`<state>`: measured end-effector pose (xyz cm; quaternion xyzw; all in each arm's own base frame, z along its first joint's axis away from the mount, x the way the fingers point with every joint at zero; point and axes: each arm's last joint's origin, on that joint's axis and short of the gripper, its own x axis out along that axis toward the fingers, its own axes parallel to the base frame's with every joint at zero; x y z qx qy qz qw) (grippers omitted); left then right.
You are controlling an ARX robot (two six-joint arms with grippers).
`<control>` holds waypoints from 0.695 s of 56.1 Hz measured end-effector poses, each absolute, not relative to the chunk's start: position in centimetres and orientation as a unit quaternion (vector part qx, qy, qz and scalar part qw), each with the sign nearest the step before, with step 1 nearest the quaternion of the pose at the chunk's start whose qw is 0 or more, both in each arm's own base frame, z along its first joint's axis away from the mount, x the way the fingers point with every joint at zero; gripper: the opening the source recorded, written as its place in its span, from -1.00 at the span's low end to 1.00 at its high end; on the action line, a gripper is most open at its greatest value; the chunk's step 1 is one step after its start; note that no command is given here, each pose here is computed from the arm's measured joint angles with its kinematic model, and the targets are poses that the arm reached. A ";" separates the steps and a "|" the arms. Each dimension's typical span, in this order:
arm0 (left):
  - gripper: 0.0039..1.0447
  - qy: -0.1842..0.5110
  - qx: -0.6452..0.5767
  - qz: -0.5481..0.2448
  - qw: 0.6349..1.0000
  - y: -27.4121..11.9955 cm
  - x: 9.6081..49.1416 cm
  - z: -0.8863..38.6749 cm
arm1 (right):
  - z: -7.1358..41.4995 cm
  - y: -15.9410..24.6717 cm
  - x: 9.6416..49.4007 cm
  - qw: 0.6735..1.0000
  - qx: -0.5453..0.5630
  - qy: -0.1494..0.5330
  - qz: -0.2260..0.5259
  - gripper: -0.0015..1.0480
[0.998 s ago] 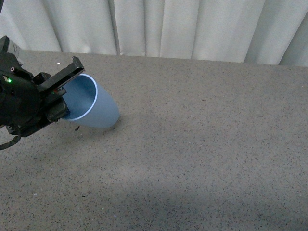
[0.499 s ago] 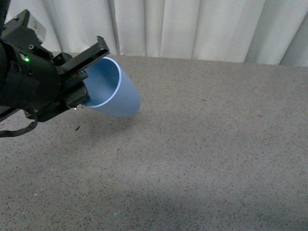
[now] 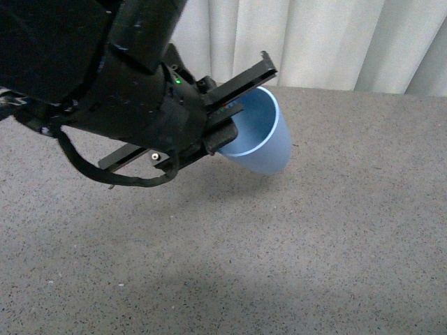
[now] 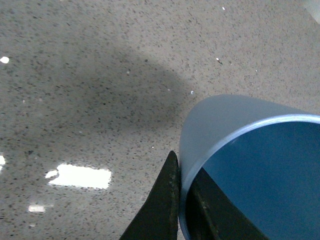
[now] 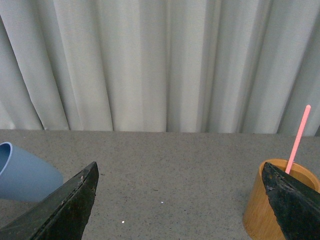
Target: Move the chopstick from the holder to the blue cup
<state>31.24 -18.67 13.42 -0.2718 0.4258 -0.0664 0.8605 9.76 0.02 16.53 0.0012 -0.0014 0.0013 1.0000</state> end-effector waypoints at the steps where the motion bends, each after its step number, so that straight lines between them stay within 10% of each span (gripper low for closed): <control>1: -0.93 0.427 -0.271 -0.067 0.860 -19.0 31.3 13.4 | 16.5 0.0 9.8 1.000 0.001 -0.001 0.001 0.82; 39: -0.93 0.459 -0.227 -0.081 0.855 -24.7 31.4 10.9 | 16.5 0.0 9.8 1.000 0.001 -0.001 0.001 0.82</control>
